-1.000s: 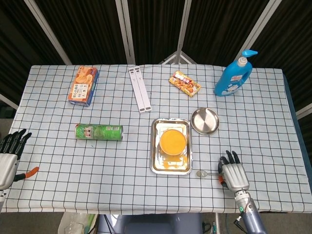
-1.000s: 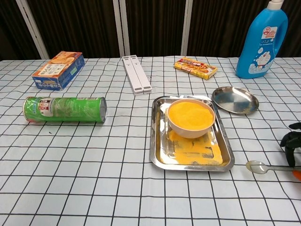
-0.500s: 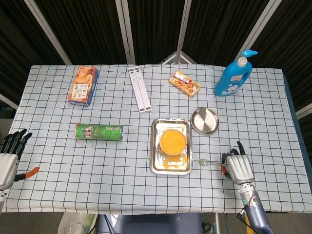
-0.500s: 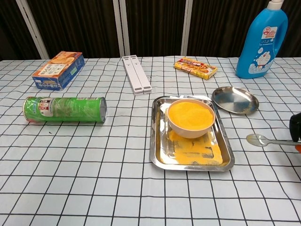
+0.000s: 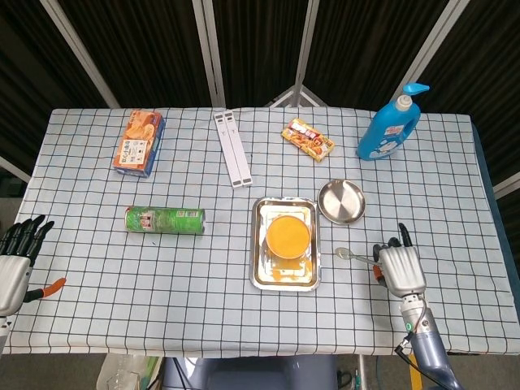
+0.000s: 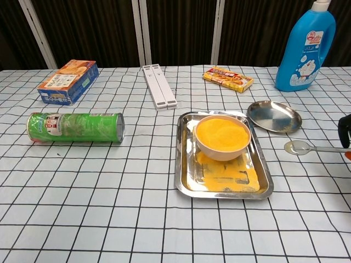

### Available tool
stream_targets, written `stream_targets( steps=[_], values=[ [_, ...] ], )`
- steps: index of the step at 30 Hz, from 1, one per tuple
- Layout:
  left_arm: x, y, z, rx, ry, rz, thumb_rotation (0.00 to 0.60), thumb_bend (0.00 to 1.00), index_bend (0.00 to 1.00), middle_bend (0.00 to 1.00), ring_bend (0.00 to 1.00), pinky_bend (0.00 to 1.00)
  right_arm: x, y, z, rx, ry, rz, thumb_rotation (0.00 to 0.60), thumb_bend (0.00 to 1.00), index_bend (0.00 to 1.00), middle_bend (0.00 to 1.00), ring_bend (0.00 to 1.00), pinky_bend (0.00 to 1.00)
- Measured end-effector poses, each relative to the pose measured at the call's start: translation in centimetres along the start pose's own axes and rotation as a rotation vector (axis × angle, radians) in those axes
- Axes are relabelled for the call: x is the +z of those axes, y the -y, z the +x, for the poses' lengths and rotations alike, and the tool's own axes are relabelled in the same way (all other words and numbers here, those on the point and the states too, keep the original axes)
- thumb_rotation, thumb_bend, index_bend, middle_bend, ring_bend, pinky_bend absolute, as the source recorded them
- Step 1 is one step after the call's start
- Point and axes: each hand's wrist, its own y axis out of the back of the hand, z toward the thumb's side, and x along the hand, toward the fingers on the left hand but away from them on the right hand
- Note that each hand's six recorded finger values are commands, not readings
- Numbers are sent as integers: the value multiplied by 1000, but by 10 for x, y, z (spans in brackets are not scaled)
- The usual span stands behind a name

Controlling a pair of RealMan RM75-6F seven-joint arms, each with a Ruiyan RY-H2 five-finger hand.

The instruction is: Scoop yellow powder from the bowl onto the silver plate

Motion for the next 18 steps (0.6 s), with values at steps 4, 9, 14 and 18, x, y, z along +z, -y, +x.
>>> stream_targets(
  steps=[4, 9, 14, 18],
  values=[
    [0, 0, 0, -1, 1, 0, 600, 0, 0, 0, 0, 0, 4, -11, -4, -19, -9, 7, 600, 586, 649, 635, 344, 0],
    [0, 1, 0, -4, 0, 0, 600, 0, 0, 0, 0, 0, 11, -32, -9, -51, -27, 19, 600, 587, 649, 635, 344, 0],
    [1, 1, 0, -4, 4, 0, 600, 0, 0, 0, 0, 0, 21, -50, -15, -72, -46, 42, 600, 590, 649, 635, 344, 0],
    [1, 1, 0, -6, 5, 1, 600, 0, 0, 0, 0, 0, 31, -60, -23, -75, -51, 62, 600, 590, 649, 635, 344, 0]
  ],
)
